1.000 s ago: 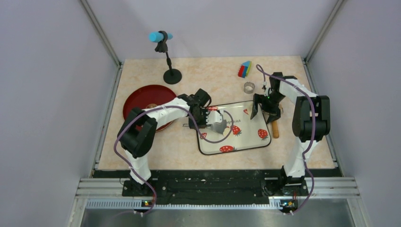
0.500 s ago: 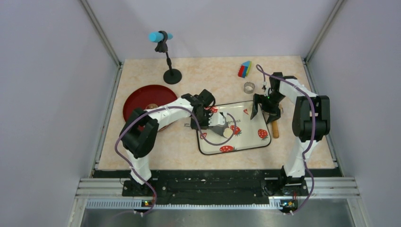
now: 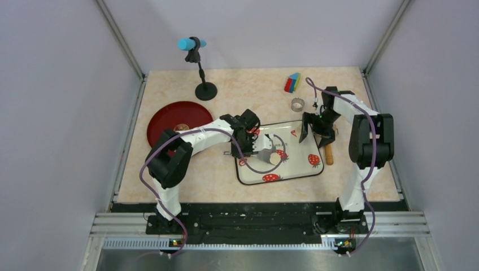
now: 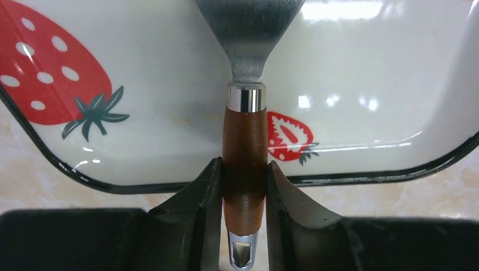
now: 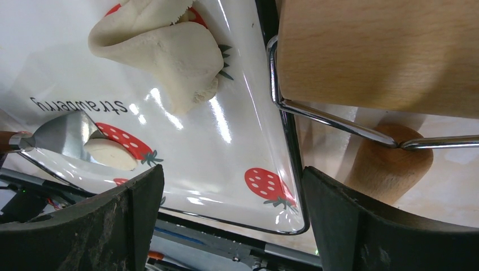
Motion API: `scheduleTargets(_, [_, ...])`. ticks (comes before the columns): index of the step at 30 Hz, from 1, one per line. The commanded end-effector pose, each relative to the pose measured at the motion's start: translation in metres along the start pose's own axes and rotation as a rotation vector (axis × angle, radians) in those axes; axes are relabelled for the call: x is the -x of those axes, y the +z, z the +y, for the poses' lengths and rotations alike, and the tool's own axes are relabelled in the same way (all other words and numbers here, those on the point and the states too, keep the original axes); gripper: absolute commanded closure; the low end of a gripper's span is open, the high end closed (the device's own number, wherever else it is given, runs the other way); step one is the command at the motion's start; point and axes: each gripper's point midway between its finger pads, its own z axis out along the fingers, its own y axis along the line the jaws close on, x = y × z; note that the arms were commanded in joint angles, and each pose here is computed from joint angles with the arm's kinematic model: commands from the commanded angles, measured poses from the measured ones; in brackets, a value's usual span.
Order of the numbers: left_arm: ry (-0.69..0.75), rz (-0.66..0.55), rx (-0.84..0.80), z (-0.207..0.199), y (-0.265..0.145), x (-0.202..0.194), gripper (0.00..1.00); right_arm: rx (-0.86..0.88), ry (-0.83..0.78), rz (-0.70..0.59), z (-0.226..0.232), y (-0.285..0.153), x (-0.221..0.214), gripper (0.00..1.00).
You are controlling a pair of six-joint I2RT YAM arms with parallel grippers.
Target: Roll out the dumpling wrappers from the dough
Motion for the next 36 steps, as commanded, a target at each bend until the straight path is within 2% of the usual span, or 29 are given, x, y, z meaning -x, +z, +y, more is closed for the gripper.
scheduleTargets(1, [-0.061,-0.185,0.036,0.002,0.003,0.038,1.00,0.030,-0.012,-0.028,0.006,-0.003,0.011,0.10])
scheduleTargets(9, [-0.173,-0.313,0.084,0.000,-0.001,0.052,1.00,0.043,-0.018,-0.037,0.010,-0.007,0.013,0.10])
scheduleTargets(20, [-0.259,-0.469,0.188,0.006,-0.034,0.062,1.00,0.072,-0.037,-0.089,0.023,-0.028,0.024,0.09])
scheduleTargets(29, [-0.341,-0.490,0.241,0.008,-0.049,0.039,1.00,0.080,-0.094,-0.122,0.047,-0.043,0.037,0.09])
scheduleTargets(36, [-0.468,-0.489,0.293,0.019,-0.065,0.008,1.00,0.105,-0.146,-0.127,0.079,-0.039,0.050,0.09])
